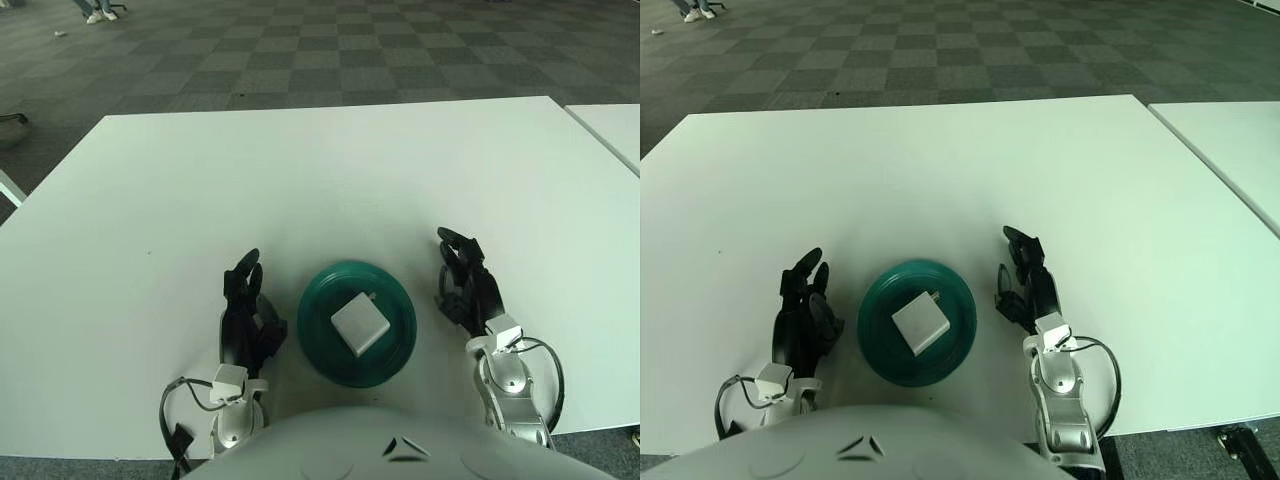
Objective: Put the charger into the plate.
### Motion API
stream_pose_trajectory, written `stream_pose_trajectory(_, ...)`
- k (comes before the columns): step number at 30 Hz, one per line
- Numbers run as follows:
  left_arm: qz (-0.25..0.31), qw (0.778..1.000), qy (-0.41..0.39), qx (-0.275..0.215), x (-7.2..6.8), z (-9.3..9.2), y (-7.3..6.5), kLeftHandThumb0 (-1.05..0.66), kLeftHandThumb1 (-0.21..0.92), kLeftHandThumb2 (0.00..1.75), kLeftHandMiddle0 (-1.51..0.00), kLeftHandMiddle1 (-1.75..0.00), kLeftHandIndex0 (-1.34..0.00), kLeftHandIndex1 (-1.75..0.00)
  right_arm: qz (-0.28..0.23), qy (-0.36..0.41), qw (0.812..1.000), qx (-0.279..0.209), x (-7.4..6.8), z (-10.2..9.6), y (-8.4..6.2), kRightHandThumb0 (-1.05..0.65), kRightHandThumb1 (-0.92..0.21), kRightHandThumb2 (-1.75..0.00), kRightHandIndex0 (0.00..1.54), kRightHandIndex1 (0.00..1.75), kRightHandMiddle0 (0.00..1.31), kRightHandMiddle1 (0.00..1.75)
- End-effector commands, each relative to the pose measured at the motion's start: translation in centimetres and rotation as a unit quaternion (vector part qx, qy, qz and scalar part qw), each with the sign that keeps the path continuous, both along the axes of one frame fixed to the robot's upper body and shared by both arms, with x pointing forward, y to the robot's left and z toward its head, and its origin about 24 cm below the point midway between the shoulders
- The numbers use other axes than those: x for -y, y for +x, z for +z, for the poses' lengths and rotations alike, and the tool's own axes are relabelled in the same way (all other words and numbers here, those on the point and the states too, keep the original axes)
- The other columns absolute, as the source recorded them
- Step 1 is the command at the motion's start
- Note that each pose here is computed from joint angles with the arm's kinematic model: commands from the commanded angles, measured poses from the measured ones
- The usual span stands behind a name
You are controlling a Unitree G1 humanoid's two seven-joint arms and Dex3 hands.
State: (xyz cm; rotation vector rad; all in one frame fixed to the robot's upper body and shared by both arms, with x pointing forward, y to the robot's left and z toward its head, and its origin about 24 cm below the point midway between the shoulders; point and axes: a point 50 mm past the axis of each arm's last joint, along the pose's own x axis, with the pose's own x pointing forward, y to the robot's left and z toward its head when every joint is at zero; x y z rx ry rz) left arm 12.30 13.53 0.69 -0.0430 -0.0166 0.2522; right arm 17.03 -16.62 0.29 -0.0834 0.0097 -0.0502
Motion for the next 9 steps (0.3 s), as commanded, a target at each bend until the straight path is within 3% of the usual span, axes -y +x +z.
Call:
stream_pose_trajectory(1,0.002,0.999,0.014,-0.039,-0.48,-1.00,-0.82,-0.90,0.92,1.08,-0.25,0.00,0.00,-0.64,0.000,0.030,0.997,-0.066,-0.55,-3.21,-2.12,-0.73,-0.92,-0.81,0.27,0.02,0.00,0.77)
stream_pose_trajectory(5,-0.002,0.999,0.030,-0.024,-0.50,-0.75,-0.64,-0.91,0.92,1.08,-0.23,0.00,0.00,-0.62,0.018,0.032,0.999,-0.023,-1.04,-2.95,-2.28,-0.74,-0.92,-0.81,0.27,0.02,0.00,0.79)
stream_pose_trajectory(9,-0.009,0.999,0.034,-0.020,-0.53,-0.67,-0.57,-0.92,0.92,1.09,-0.20,0.00,0.00,-0.58,0.028,0.036,0.999,-0.016,-1.12,-3.22,-2.34,-0.77,-0.92,-0.81,0.26,0.01,0.00,0.75)
